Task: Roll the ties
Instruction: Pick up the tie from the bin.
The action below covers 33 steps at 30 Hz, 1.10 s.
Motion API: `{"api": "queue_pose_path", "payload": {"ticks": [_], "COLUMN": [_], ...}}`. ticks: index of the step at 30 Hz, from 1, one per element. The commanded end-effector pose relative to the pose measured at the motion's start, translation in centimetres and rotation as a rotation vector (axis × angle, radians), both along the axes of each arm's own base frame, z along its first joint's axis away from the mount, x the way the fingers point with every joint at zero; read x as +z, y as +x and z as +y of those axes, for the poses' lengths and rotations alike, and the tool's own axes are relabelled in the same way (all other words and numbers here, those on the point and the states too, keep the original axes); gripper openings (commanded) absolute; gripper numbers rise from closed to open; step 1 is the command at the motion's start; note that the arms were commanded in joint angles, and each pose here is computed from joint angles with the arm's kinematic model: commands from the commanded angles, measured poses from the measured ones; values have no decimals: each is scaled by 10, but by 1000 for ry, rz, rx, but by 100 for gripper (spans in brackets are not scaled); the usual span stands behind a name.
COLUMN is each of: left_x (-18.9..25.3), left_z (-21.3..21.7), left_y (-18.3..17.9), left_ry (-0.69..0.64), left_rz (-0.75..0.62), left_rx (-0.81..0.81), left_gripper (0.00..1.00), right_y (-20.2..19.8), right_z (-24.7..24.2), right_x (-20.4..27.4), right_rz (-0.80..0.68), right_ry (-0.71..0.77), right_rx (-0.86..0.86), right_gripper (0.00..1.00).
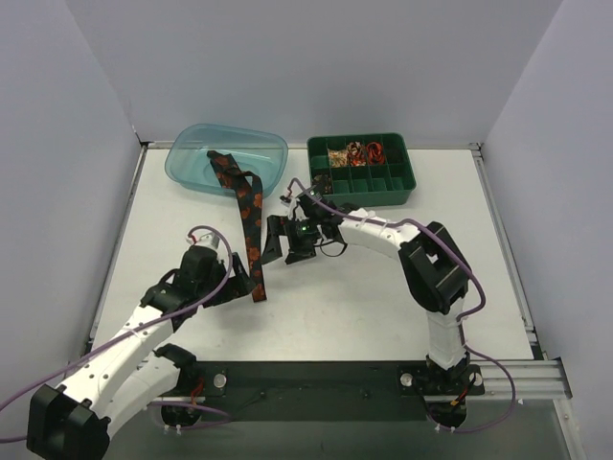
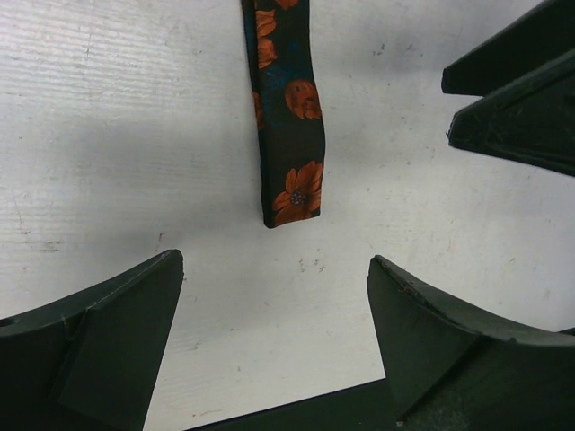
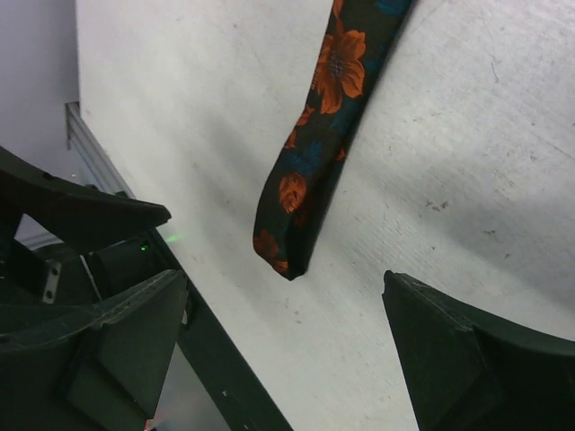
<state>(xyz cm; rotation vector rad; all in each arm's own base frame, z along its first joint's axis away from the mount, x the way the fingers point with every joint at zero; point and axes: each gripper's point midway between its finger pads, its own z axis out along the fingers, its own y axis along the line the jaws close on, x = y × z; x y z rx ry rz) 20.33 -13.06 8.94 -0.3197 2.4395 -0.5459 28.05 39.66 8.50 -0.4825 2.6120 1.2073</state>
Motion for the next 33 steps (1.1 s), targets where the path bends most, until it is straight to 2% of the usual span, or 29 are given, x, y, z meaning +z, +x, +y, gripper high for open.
{"api": "queue_pose_path", "payload": {"ticks": [1, 2, 6, 10, 15, 20, 25, 33], "left_x": [2, 0, -3, -18, -32, -37, -31, -13], "left_z": [3, 5, 6, 1, 0, 1, 4, 20], "left_y": [2, 1, -1, -4, -5, -9, -11, -11], "left_ry": [11, 12, -6, -34, -50, -61, -92, -54], "left_rz": [31, 41, 32, 57, 73, 79, 60, 14], "left_rx": [44, 59, 78, 76, 96, 110, 148, 209], "left_gripper": [93, 93, 91, 83, 81, 80, 78, 78], "right_y": [-8, -13, -34, -42, -53, -62, -69, -71], "right_z": [-4, -7, -9, -17, -9, 8, 25, 42], "right_x": [1, -3, -13, -21, -21, -28, -35, -56], "right_rz": [-29, -13, 6, 20, 47, 73, 122, 158], "right_ry": [-95, -115, -148, -173, -149, -113, -73, -84], "right_rx": [15, 24, 72, 68, 99, 127, 142, 138], "right_gripper": [91, 86, 83, 79, 66, 58, 54, 53]}}
